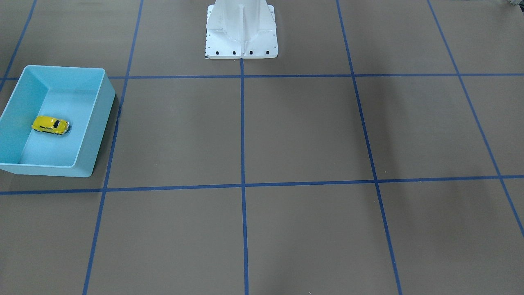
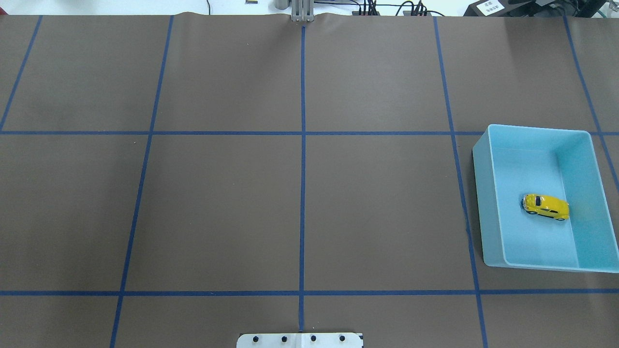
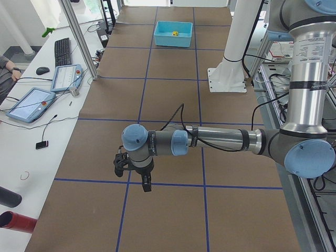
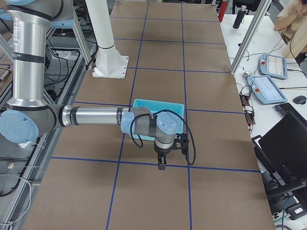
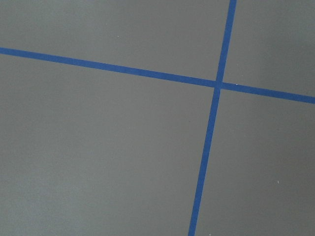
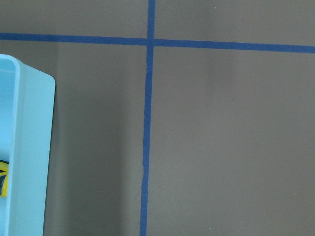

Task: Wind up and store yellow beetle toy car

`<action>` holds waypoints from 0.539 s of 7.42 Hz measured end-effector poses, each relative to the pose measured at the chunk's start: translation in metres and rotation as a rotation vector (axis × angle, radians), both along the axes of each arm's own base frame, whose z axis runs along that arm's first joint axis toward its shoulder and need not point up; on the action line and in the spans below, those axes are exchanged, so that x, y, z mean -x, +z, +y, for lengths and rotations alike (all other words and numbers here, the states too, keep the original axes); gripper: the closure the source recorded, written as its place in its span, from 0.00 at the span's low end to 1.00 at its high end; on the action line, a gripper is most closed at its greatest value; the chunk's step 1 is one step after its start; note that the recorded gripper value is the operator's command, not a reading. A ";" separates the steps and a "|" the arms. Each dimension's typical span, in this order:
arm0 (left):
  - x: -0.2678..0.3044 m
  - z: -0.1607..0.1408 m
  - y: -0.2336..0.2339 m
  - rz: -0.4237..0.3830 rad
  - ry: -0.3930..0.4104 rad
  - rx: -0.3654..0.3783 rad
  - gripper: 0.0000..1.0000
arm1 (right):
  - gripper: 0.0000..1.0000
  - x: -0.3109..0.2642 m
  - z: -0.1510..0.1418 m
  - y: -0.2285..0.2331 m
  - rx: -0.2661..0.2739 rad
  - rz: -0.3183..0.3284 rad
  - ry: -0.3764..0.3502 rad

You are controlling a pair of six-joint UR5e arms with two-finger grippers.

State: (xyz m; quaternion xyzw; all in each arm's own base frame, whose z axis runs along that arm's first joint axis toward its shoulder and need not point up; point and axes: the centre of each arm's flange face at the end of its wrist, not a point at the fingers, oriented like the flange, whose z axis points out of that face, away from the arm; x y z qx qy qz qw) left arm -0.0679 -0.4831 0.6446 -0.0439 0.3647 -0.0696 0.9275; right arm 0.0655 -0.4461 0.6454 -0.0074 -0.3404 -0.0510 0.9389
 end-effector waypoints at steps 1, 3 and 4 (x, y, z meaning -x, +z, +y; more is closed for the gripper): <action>0.000 0.000 0.000 0.000 0.000 0.000 0.00 | 0.00 0.003 -0.008 -0.002 -0.011 0.035 -0.013; 0.000 -0.001 -0.001 0.000 0.000 -0.002 0.00 | 0.00 0.008 -0.009 -0.002 -0.006 0.007 -0.017; 0.000 -0.001 -0.001 0.000 0.000 -0.002 0.00 | 0.00 0.009 -0.008 0.000 -0.002 -0.011 -0.017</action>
